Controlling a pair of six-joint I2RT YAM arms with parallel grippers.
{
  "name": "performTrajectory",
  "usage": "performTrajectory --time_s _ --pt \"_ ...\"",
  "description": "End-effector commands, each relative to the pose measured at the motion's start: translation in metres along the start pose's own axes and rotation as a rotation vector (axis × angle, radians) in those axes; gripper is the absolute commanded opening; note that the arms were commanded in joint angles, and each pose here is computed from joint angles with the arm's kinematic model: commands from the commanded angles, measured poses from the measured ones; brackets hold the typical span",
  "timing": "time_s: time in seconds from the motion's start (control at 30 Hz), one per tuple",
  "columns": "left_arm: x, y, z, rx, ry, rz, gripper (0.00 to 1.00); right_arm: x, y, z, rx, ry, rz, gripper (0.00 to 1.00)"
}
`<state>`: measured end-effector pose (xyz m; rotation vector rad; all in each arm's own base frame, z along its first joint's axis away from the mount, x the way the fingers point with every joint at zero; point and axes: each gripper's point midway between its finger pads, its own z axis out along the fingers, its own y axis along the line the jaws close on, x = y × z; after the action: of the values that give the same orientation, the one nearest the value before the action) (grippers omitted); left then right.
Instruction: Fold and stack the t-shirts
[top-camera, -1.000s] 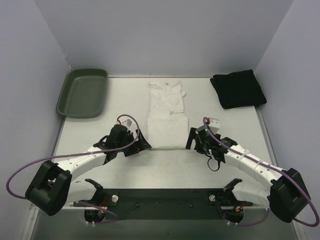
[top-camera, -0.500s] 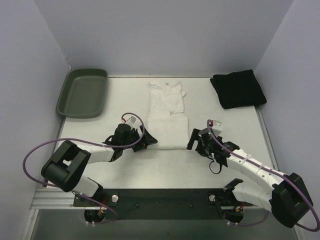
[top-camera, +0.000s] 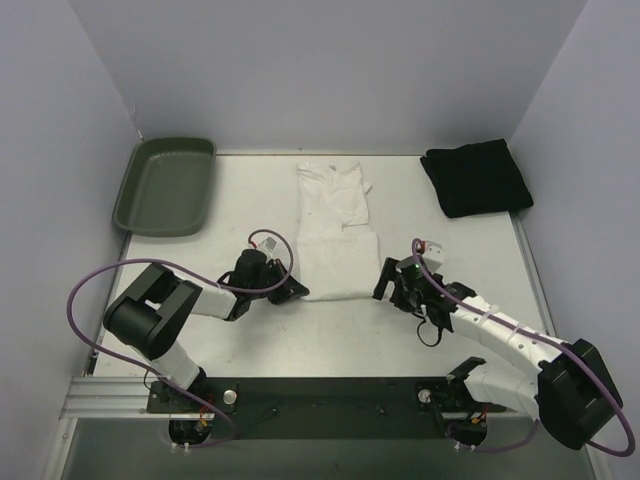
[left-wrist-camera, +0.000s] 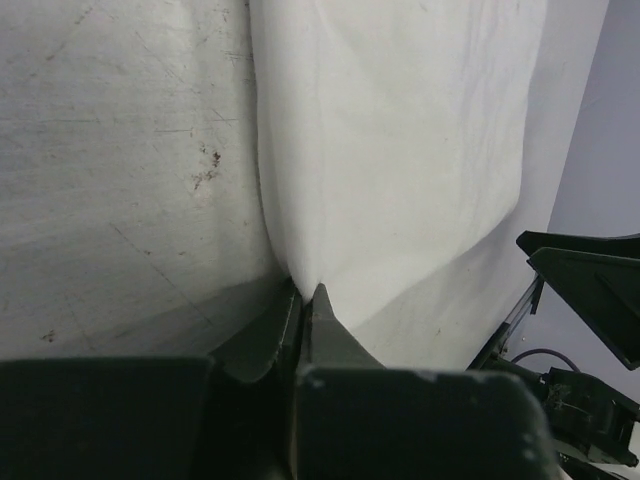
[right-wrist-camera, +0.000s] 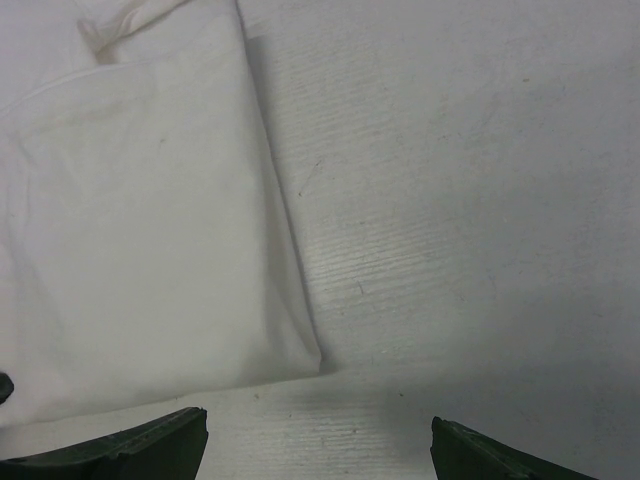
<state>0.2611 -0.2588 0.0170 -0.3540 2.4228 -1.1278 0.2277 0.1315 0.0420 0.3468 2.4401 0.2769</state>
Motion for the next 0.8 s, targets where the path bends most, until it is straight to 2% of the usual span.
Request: performTrajectory --time_s 0.0,0.23,0.37,0.63,0.77 --pt "0.015 0.027 0.003 -0.089 0.056 -0.003 0.0 -0.001 -0.001 0.005 0.007 -0.005 0.011 0.95" --pt "0.014 0.026 -0.002 -0.089 0.056 0.005 0.0 -0.004 0.008 0.019 -0.017 -0.006 0.04 0.93" --pt "0.013 0.027 -0.004 -0.094 0.058 0.006 0.0 -0.001 0.013 0.03 -0.028 0.016 0.056 0.82" --pt "0.013 0.036 -0.008 -0.102 0.056 -0.009 0.0 0.004 0.019 0.045 -0.033 0.041 0.072 0.68" --pt "0.011 0.037 -0.012 -0.1 0.05 -0.012 0.0 0.011 0.019 0.051 -0.033 0.064 0.077 0.51"
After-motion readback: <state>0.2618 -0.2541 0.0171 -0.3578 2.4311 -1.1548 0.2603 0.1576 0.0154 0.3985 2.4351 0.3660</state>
